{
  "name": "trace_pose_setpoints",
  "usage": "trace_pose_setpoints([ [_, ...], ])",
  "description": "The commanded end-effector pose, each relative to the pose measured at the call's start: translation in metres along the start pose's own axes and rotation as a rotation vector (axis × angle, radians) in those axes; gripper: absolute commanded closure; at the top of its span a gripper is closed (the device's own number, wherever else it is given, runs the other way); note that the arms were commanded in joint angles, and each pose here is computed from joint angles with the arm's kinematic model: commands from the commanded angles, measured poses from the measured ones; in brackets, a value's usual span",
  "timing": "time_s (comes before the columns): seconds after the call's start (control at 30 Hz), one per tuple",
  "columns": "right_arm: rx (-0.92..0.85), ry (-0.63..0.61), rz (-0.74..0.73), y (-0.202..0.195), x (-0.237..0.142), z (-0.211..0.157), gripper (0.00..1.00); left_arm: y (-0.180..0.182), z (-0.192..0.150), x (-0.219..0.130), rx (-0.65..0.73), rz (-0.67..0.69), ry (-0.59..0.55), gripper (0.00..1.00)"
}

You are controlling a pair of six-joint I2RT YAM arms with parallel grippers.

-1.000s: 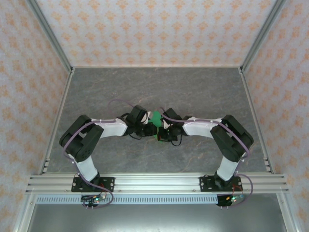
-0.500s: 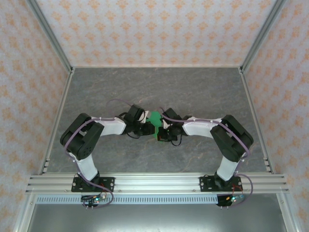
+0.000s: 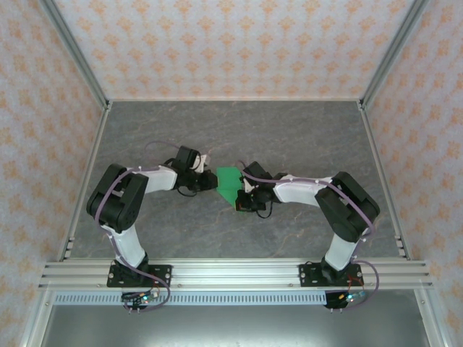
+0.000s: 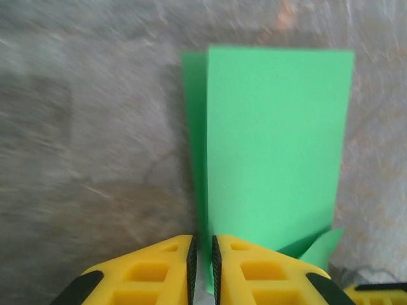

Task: Fold a paper plane with a square sheet of paper (fold left side to right side)
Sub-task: Third fold the triangle at the center of the table.

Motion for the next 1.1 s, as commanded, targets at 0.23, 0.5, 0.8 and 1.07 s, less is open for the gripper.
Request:
trace_pose_setpoints([
  [0.23, 0.062, 0.166, -0.230, -0.046, 0.020, -0.041, 1.00, -0.028, -0.010, -0.046, 0.068, -0.052, -0.061, 0.80],
  [0.5, 0.067, 0.156, -0.228, -0.045, 0.020, -0.038, 1.00, -0.062, -0.053, -0.017, 0.155, -0.103, 0.056, 0.79],
  [0.8, 0.076, 0.119, -0.212, -0.039, 0.014, -0.033, 1.00, -0.051, -0.045, 0.013, 0.172, -0.031, 0.106, 0.80],
  [1.07, 0.073, 0.081, -0.159, -0.028, 0.004, -0.027, 1.00, -0.029, -0.047, 0.027, 0.144, 0.069, 0.117, 0.81],
])
Point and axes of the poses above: each hand's point on the last joint's axis, 136 mm out from that joint toward the fingers, its own x axis out along the fingers, its own y axis along the line the jaws close on, z = x × y, the point moved 6 cm from there along -x, back along the fingers, and after that the axes turned 9 degrees about -x, right-handed, at the moved point
